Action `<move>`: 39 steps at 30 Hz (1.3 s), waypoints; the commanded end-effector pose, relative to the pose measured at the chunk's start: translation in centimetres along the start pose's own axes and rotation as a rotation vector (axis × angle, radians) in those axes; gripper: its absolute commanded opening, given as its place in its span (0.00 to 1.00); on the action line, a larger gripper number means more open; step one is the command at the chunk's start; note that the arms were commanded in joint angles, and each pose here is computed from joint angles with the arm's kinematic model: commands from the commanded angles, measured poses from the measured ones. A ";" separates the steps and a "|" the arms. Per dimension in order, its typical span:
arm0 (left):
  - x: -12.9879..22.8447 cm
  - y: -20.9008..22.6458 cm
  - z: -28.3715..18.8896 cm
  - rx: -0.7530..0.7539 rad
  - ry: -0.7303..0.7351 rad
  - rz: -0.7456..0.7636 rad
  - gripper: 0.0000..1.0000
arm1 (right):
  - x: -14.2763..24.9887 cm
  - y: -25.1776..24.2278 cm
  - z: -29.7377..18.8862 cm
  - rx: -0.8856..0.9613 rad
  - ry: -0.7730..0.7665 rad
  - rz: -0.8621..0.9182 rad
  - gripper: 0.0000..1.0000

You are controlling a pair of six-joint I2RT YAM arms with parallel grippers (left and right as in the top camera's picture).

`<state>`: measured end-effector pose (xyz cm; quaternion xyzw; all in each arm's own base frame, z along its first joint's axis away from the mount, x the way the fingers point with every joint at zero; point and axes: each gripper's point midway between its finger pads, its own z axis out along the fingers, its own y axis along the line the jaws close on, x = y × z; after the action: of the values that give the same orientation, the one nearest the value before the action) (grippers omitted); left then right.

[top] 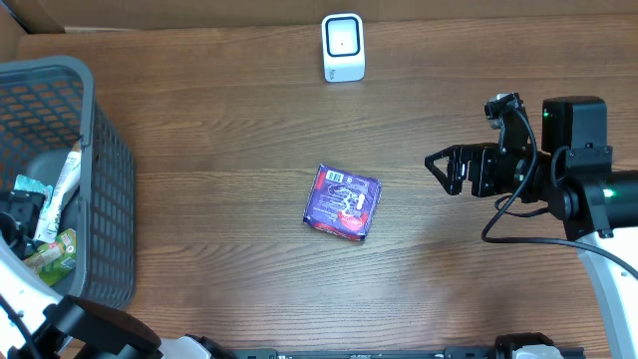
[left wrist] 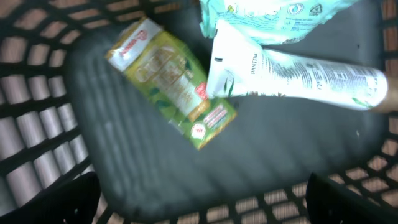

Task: Scan the item barcode
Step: 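Reach the left gripper back into the basket for the green juice box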

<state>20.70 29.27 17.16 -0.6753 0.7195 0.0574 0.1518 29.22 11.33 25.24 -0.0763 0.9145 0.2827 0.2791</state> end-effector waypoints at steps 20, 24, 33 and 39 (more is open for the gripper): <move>2.2 2.9 12.7 -0.232 0.139 -0.074 0.99 | -0.7 0.6 -0.5 -0.010 -0.022 -0.021 1.00; 2.5 2.9 14.2 -0.245 0.155 -0.077 1.00 | -0.7 0.6 -0.5 -0.010 -0.022 -0.017 1.00; 2.8 3.0 14.8 -0.250 0.170 -0.075 0.58 | -0.7 0.6 -0.5 -0.010 -0.022 -0.017 1.00; 3.5 2.6 14.7 -0.226 0.208 -0.062 0.04 | -0.7 0.6 -0.5 -0.010 -0.022 -0.017 1.00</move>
<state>20.54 30.99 3.03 -0.7163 0.6938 0.0707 0.0228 29.22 11.32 25.25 -0.0760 0.9145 0.2825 0.2794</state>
